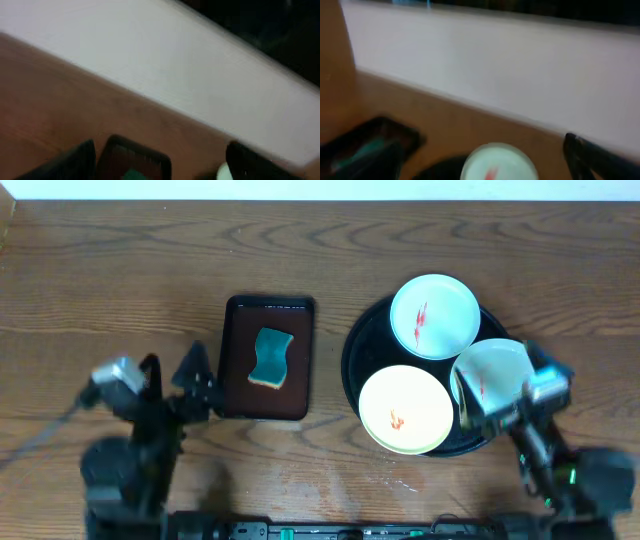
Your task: Clean dirty plates on tray and stack at the side
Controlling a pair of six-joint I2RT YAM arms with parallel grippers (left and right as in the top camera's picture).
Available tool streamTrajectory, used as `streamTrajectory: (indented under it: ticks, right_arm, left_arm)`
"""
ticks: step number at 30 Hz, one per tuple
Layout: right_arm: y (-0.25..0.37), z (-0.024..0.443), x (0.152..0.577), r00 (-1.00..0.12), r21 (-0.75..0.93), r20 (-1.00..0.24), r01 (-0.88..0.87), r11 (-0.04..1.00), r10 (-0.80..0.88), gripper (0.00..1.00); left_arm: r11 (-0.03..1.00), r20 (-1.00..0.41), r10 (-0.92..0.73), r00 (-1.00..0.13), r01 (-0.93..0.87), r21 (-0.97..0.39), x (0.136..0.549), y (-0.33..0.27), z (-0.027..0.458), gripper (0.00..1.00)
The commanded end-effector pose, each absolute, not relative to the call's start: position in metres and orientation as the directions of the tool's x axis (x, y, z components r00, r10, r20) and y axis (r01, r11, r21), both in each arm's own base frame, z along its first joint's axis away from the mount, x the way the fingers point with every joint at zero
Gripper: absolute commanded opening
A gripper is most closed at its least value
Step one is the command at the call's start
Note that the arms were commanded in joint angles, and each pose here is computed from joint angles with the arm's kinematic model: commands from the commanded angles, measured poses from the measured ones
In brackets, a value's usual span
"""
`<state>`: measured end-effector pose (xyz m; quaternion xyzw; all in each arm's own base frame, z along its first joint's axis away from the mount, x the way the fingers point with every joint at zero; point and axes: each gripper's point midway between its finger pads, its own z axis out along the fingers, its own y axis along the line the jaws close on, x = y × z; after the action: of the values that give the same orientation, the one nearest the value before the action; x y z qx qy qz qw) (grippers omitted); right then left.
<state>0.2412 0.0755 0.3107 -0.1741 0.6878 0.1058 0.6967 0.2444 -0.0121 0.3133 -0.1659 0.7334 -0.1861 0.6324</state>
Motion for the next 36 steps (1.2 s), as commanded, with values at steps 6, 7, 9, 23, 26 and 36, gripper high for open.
streamTrajectory:
  ticks: [6, 7, 9, 23, 26, 36]
  right_arm:
    - [0.101, 0.310, 0.298, -0.403, 0.110, -0.908, -0.496, 0.861, -0.116, 0.99]
    - [0.102, 0.306, 0.303, -0.433, 0.124, -0.894, -0.493, 0.861, -0.119, 0.99]
    - [0.104, 0.295, 0.311, -0.482, 0.150, -0.867, -0.490, 0.859, -0.123, 0.99]
    - [0.134, 0.255, 0.305, -0.637, 0.352, -0.760, -0.569, 0.743, -0.128, 0.99]
    - [0.122, 0.246, 0.310, -0.698, 0.378, -0.714, -0.448, 0.810, -0.054, 0.99]
    - [0.088, 0.217, 0.306, -0.809, 0.367, -0.582, -0.163, 0.916, 0.089, 0.93]
  left_arm:
    - [0.886, -0.639, -0.404, -0.654, -0.104, -0.453, 0.293, -0.042, 0.284, 0.84]
    - [0.887, -0.616, -0.400, -0.679, -0.119, -0.446, 0.296, -0.042, 0.278, 0.84]
    - [0.878, -0.555, -0.412, -0.723, -0.154, -0.453, 0.301, -0.044, 0.264, 0.84]
    - [0.978, -0.266, -0.117, -0.957, -0.065, -0.196, 0.323, -0.089, 0.126, 0.74]
    - [0.992, -0.234, -0.070, -0.970, -0.043, -0.119, 0.334, -0.097, 0.093, 0.71]
    - [0.997, -0.143, -0.072, -0.987, -0.069, -0.031, 0.357, -0.090, 0.008, 0.54]
